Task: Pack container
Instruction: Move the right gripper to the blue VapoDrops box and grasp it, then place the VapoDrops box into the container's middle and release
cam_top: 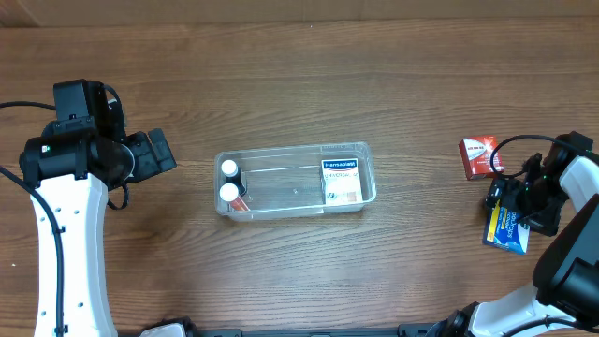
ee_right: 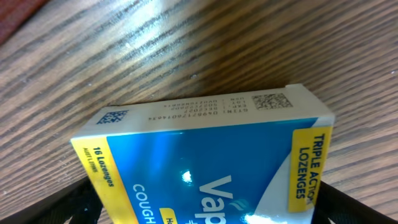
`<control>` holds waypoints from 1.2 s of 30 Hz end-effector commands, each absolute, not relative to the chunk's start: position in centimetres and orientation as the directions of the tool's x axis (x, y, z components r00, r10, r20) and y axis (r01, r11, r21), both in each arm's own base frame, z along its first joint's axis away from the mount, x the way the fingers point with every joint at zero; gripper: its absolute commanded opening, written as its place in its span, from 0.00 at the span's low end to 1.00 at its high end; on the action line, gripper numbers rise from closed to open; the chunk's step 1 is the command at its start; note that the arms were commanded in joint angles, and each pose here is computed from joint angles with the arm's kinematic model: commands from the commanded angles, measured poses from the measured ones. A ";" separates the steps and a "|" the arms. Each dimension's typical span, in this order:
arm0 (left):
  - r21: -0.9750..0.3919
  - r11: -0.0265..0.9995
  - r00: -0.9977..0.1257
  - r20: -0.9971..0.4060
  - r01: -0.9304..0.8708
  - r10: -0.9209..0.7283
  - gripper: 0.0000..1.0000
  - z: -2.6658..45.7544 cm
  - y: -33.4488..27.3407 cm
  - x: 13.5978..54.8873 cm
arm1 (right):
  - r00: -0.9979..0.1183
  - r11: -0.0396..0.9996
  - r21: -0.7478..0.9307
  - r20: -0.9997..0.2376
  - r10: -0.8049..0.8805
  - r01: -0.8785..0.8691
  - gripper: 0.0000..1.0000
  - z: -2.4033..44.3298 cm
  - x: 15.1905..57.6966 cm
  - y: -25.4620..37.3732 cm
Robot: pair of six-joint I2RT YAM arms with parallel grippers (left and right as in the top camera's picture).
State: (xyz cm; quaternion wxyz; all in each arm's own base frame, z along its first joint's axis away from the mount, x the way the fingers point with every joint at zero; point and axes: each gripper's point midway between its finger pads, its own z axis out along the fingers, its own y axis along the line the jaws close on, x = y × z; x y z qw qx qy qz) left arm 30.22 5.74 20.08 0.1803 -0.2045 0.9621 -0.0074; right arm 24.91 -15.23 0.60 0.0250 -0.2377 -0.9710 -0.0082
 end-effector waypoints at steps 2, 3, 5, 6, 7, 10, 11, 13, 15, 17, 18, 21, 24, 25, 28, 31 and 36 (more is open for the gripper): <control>-0.089 0.924 -0.861 -0.339 -0.372 -0.380 1.00 20.0 5.6 30.0 | -0.888 0.889 -0.004 0.060 0.457 0.457 0.94 -0.2 24.4 -15.2; -0.089 0.924 -0.861 -0.339 -0.372 -0.379 1.00 20.0 5.6 30.0 | -0.888 0.889 -0.004 0.059 0.457 0.457 0.91 -0.2 24.4 -15.2; -0.089 0.924 -0.861 -0.339 -0.372 -0.379 1.00 20.0 5.6 30.0 | -0.884 0.885 0.003 0.055 0.464 0.465 0.87 -0.2 24.5 -15.1; -0.089 0.924 -0.861 -0.339 -0.372 -0.379 1.00 20.0 5.6 30.0 | -0.884 0.885 0.003 0.055 0.465 0.466 0.86 -0.2 24.5 -15.1; -0.089 0.924 -0.861 -0.339 -0.372 -0.379 1.00 20.0 5.6 30.0 | -0.882 0.884 0.002 0.055 0.467 0.468 0.86 -0.2 24.5 -15.1; -0.089 0.924 -0.861 -0.339 -0.372 -0.379 1.00 20.0 5.6 30.0 | -0.881 0.882 0.003 0.054 0.471 0.472 0.83 -0.2 24.6 -15.1; -0.089 0.924 -0.861 -0.339 -0.372 -0.379 1.00 20.0 5.6 30.0 | -0.880 0.881 0.014 0.047 0.472 0.473 0.81 0.0 24.9 -15.1; -0.089 0.924 -0.861 -0.339 -0.372 -0.379 1.00 20.0 5.6 30.0 | -0.880 0.878 0.046 0.026 0.475 0.476 0.77 0.7 25.9 -15.0; -0.089 0.924 -0.861 -0.339 -0.372 -0.379 1.00 20.0 5.6 30.0 | -0.859 0.858 0.048 -0.017 0.512 0.511 0.76 2.5 27.1 -15.7; -0.089 0.924 -0.861 -0.339 -0.372 -0.379 1.00 20.0 5.6 30.0 | -0.823 0.828 0.054 -0.090 0.561 0.558 0.76 6.3 28.8 -16.4; -0.089 0.924 -0.861 -0.339 -0.372 -0.379 1.00 20.0 5.6 30.0 | -0.813 0.823 0.062 -0.125 0.568 0.565 0.75 8.5 29.5 -16.3; -0.089 0.924 -0.861 -0.339 -0.372 -0.379 1.00 20.0 5.6 30.1 | -0.822 0.851 0.124 -0.220 0.525 0.510 0.69 15.9 31.2 -12.3; -0.089 0.924 -0.861 -0.339 -0.372 -0.380 1.00 20.0 5.6 30.0 | -0.871 0.913 0.152 -0.273 0.408 0.379 0.58 21.7 31.3 -5.7; -0.089 0.924 -0.861 -0.338 -0.372 -0.379 1.00 20.0 5.6 30.0 | -0.884 0.938 0.171 -0.319 0.341 0.301 0.58 24.1 31.4 -2.3; -0.089 0.924 -0.862 -0.336 -0.372 -0.379 1.00 19.9 5.6 30.0 | -0.901 0.963 0.231 -0.373 0.221 0.140 0.57 26.7 31.2 5.9; -0.088 0.924 -0.864 -0.332 -0.372 -0.380 1.00 19.9 5.6 29.9 | -0.911 0.962 0.274 -0.398 0.107 -0.007 0.54 26.8 30.6 14.6; -0.087 0.924 -0.864 -0.331 -0.372 -0.379 1.00 19.9 5.6 29.9 | -0.906 0.944 0.319 -0.419 0.060 -0.085 0.54 25.0 31.0 23.6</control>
